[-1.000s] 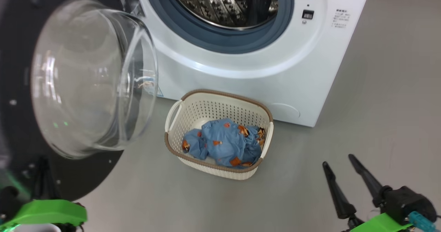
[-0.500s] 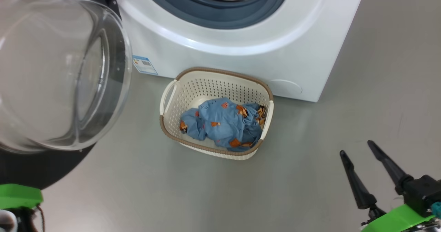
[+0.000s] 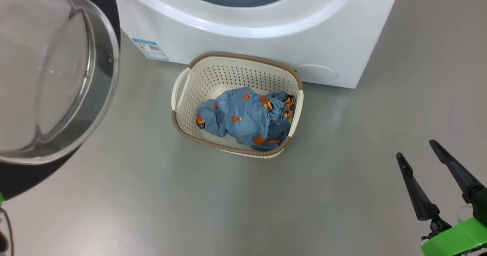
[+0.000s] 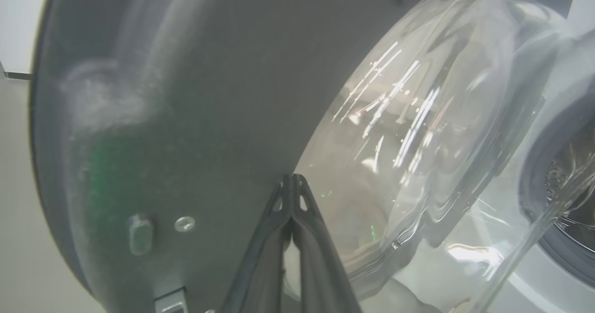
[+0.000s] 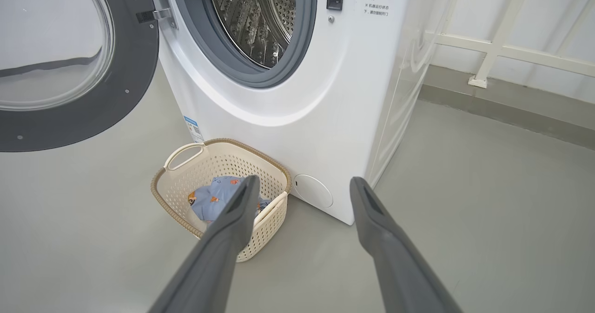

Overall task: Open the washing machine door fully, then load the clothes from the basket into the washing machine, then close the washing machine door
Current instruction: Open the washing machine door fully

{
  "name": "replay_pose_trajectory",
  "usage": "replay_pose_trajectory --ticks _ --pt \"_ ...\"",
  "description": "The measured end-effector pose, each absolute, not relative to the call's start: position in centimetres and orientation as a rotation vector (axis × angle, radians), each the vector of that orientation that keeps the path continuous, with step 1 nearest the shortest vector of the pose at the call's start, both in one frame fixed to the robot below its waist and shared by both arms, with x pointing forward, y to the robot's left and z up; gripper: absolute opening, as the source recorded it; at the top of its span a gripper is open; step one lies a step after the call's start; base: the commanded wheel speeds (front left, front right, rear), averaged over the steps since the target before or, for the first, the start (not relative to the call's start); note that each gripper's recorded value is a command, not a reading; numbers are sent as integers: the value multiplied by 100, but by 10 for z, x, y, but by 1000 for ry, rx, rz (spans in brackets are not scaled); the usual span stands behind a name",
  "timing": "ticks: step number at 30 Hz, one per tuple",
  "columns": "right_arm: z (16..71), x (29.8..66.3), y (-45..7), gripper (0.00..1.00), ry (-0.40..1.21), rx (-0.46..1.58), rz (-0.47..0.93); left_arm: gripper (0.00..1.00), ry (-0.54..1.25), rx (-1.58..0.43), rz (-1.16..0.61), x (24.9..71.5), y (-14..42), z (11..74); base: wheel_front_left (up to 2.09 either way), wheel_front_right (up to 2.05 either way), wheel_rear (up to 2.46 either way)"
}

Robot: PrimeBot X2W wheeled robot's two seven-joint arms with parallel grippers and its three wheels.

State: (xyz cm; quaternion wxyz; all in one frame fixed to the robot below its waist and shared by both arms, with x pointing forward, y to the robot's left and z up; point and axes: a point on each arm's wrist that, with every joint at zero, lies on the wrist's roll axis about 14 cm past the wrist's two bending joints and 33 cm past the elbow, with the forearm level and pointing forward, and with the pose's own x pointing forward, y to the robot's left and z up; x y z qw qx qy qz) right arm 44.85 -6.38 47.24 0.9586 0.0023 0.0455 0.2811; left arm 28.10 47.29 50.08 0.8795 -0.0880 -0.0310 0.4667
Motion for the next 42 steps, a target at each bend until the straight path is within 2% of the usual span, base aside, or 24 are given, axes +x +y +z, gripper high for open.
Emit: replay_pose_trajectory --ticks 11,22,35,42 --pt "468 456 -68 100 97 -9 569 0 -108 -182 1098 260 497 509 0 0 0" --pt "471 454 -63 100 95 -12 586 0 -117 -171 1102 254 499 514 0 0 0" --pt "481 435 -61 100 74 38 551 0 -143 -152 947 265 482 527 0 0 0" --pt "493 423 -64 100 35 74 507 0 -138 -134 779 286 454 536 0 0 0"
